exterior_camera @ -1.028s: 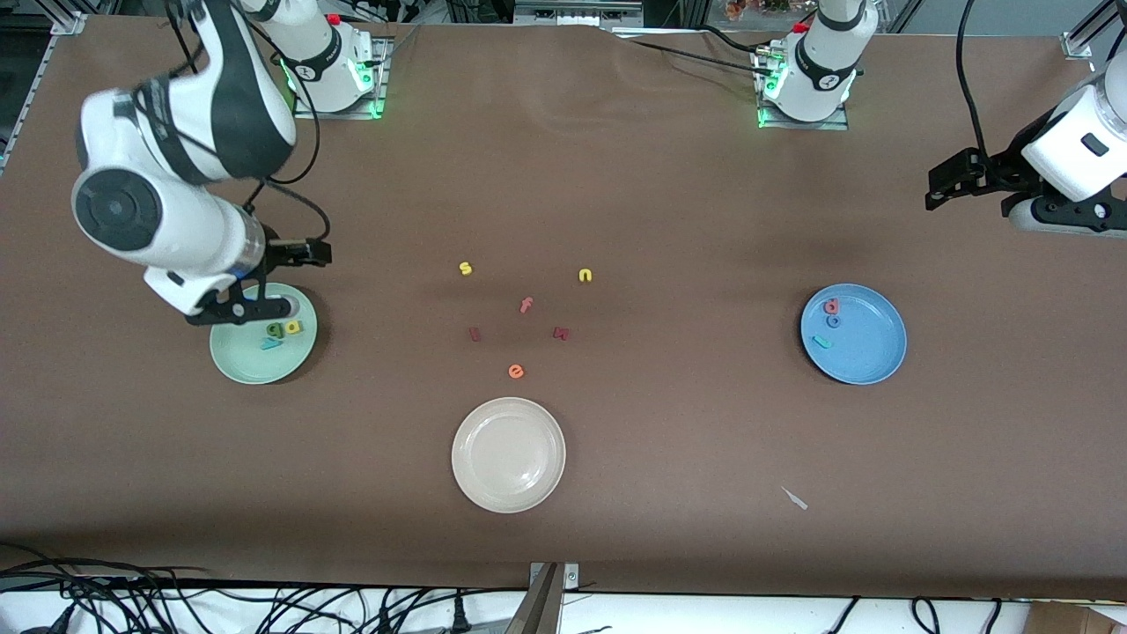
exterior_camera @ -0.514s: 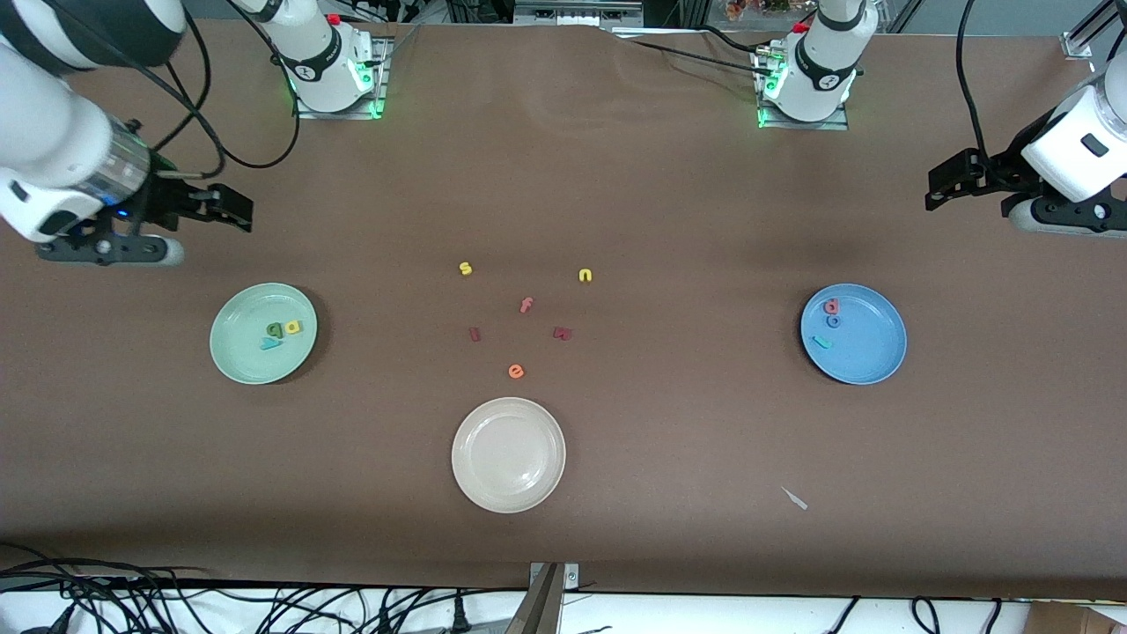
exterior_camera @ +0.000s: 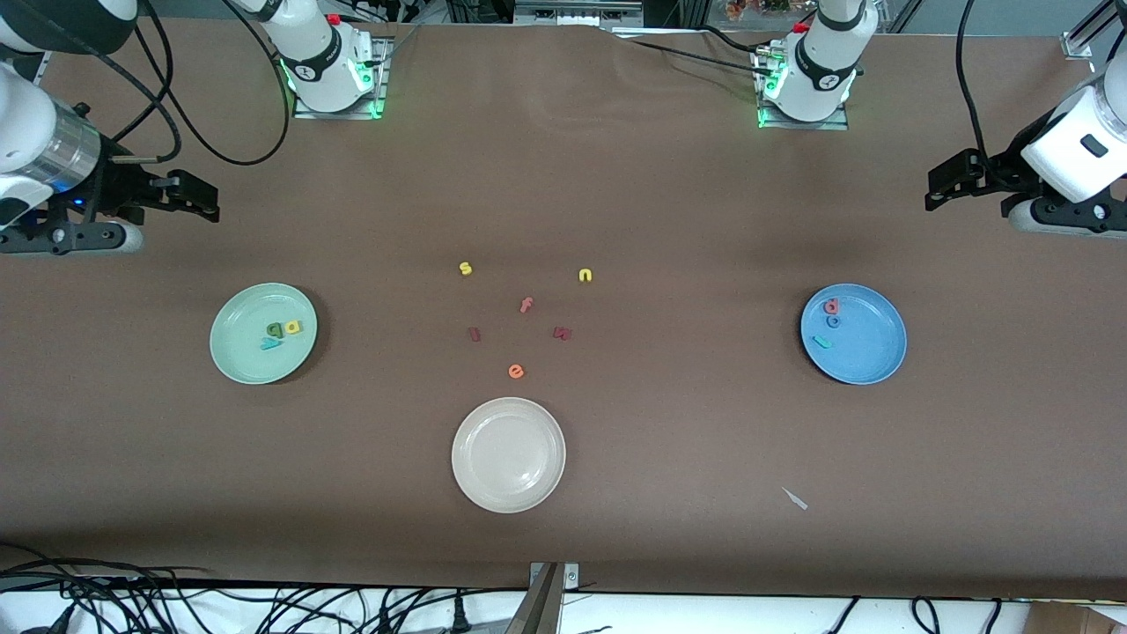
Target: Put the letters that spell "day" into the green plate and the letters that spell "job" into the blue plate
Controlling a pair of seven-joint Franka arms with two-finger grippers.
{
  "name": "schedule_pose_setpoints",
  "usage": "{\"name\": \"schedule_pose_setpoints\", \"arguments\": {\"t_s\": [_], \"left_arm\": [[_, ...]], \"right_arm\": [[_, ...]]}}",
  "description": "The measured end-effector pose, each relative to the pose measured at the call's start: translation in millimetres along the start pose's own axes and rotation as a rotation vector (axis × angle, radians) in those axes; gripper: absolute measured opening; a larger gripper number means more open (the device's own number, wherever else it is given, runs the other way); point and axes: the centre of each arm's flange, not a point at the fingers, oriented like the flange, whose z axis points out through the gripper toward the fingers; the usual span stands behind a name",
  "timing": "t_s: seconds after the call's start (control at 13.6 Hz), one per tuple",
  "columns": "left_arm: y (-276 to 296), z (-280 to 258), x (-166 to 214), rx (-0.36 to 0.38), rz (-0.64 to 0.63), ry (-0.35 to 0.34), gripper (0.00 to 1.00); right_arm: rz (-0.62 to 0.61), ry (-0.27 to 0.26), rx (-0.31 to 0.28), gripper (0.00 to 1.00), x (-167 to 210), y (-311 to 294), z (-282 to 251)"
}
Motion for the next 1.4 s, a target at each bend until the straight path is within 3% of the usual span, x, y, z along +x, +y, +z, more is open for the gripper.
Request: {"name": "schedule_pose_setpoints", "arguments": {"t_s": [1.4], "left_arm": [[1, 1, -2, 0.0, 0.003, -0.016, 1.0]], "right_arm": [[-0.02, 0.001, 0.0, 1.0, -2, -10, -2]]}}
